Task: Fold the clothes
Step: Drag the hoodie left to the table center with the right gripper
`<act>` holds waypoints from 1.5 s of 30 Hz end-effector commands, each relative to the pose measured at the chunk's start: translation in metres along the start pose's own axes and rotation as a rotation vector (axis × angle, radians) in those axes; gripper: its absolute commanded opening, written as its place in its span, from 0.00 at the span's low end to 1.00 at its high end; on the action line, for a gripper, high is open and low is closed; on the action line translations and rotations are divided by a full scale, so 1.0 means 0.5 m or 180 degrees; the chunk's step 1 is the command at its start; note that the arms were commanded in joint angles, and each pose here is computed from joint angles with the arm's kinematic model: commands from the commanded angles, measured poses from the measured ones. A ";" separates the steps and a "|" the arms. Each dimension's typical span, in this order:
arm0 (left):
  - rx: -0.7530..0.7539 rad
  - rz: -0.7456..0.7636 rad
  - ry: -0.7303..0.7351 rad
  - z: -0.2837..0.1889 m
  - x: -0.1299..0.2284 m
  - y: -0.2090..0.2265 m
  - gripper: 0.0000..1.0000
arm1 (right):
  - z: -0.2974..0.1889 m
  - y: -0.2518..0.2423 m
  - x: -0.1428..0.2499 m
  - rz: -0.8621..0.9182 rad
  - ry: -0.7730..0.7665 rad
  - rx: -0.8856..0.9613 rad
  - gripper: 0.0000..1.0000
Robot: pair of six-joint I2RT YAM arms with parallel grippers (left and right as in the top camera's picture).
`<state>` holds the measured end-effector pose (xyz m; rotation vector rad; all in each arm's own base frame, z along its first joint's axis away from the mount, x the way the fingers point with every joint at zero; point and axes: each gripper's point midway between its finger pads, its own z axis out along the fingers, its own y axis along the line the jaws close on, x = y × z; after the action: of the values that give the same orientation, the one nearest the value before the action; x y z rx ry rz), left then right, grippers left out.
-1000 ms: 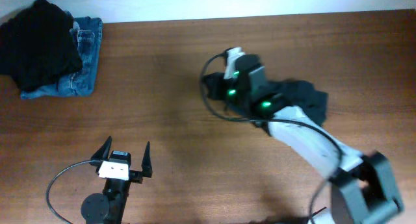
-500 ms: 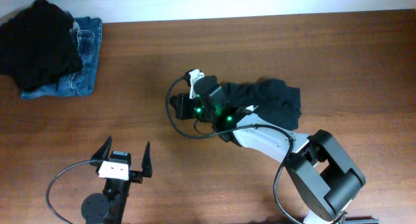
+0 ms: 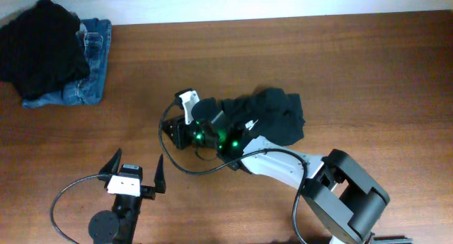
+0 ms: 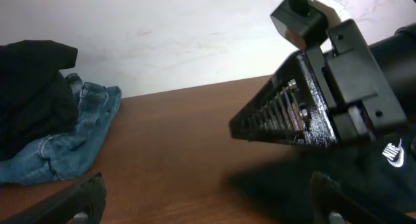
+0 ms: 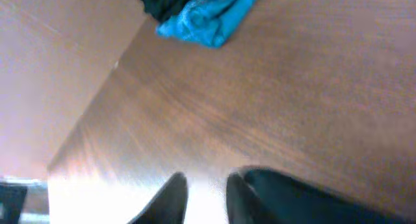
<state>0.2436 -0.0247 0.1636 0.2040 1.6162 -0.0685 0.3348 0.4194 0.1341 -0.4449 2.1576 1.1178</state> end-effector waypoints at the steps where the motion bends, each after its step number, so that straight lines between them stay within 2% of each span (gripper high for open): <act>1: -0.0008 0.0041 -0.0006 0.000 0.003 0.000 0.99 | 0.004 -0.012 -0.019 -0.0081 -0.0106 0.0103 0.54; 5: -0.0008 0.0041 -0.0006 0.000 0.003 0.000 0.99 | 0.000 -0.026 -0.027 -0.0060 -0.0132 0.0150 0.65; 10: -0.0008 0.0041 -0.0006 0.000 0.003 0.000 0.99 | -0.013 -0.081 -0.048 0.0026 -0.0192 0.0376 0.66; 19: -0.0008 0.0041 -0.0006 0.000 0.003 0.000 0.99 | -0.100 -0.300 -0.078 0.0515 -0.0142 0.1157 0.66; 27: -0.0008 0.0041 -0.0006 0.000 0.003 0.000 0.99 | -0.192 -0.444 -0.094 0.0900 -0.0183 0.1616 0.70; 39: -0.0008 0.0041 -0.0006 0.000 0.003 0.000 0.99 | -0.262 -0.525 -0.056 0.1372 -0.0014 0.1971 0.69; 45: -0.0008 0.0041 -0.0006 0.000 0.003 0.000 0.99 | -0.296 -0.515 -0.061 0.1117 0.0327 0.2221 0.69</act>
<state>0.2436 -0.0247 0.1636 0.2040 1.6162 -0.0685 0.4288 0.1558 0.0432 0.2740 2.6353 0.5203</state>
